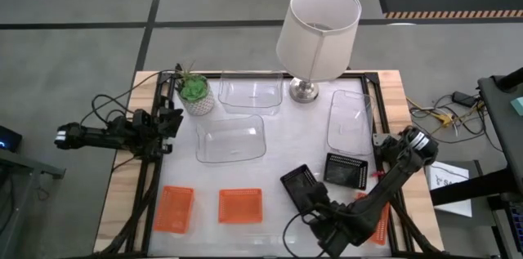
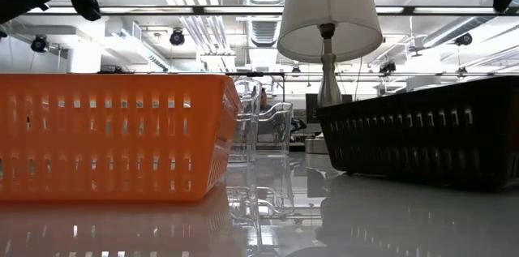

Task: Stack baskets by color
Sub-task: Stack the bottom left transparent bin on the top transparent bin

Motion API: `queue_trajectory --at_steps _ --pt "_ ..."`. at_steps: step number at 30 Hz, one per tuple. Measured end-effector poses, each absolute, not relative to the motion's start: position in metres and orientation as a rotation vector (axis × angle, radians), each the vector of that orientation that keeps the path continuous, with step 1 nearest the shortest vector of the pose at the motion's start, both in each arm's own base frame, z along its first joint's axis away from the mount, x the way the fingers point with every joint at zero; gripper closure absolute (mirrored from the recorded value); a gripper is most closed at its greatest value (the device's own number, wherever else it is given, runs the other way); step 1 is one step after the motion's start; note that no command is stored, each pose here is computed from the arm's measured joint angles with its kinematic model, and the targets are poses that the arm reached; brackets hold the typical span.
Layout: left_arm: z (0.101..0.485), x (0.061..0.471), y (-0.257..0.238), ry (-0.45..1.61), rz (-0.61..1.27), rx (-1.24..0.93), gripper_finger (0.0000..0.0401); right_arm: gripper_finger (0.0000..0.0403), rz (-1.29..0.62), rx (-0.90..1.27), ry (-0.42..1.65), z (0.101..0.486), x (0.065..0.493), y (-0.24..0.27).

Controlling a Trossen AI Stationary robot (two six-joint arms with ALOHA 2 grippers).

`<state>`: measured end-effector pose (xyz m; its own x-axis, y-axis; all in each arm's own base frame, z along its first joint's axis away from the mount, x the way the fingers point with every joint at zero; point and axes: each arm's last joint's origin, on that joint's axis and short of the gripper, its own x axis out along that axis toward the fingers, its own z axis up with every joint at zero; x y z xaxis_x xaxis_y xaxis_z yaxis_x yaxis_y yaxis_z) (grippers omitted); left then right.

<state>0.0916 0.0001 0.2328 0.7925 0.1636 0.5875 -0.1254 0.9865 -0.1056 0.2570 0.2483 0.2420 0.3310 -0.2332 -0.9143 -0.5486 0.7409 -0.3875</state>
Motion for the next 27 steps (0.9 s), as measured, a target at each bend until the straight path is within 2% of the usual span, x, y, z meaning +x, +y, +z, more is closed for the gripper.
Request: queue_trajectory --at_steps 6,11,16,22,27 --pt "0.231 0.095 0.000 -0.615 0.138 -0.112 0.0315 0.0352 0.099 -0.624 1.186 0.260 0.250 0.231" --pt "0.230 0.102 -0.001 -0.580 0.126 -0.153 0.0315 0.0389 0.139 -0.570 1.002 0.266 0.240 0.210" --pt "0.239 0.112 -0.001 -0.541 0.127 -0.148 0.0315 0.0394 0.190 -0.567 0.745 0.260 0.232 0.173" --pt "0.262 0.126 -0.002 -0.529 0.128 -0.147 0.0315 0.0394 0.073 -0.542 0.469 0.263 0.224 0.117" --pt "0.280 0.145 -0.002 -0.500 0.178 -0.154 0.0315 0.0394 -0.008 -0.597 0.329 0.267 0.212 0.083"
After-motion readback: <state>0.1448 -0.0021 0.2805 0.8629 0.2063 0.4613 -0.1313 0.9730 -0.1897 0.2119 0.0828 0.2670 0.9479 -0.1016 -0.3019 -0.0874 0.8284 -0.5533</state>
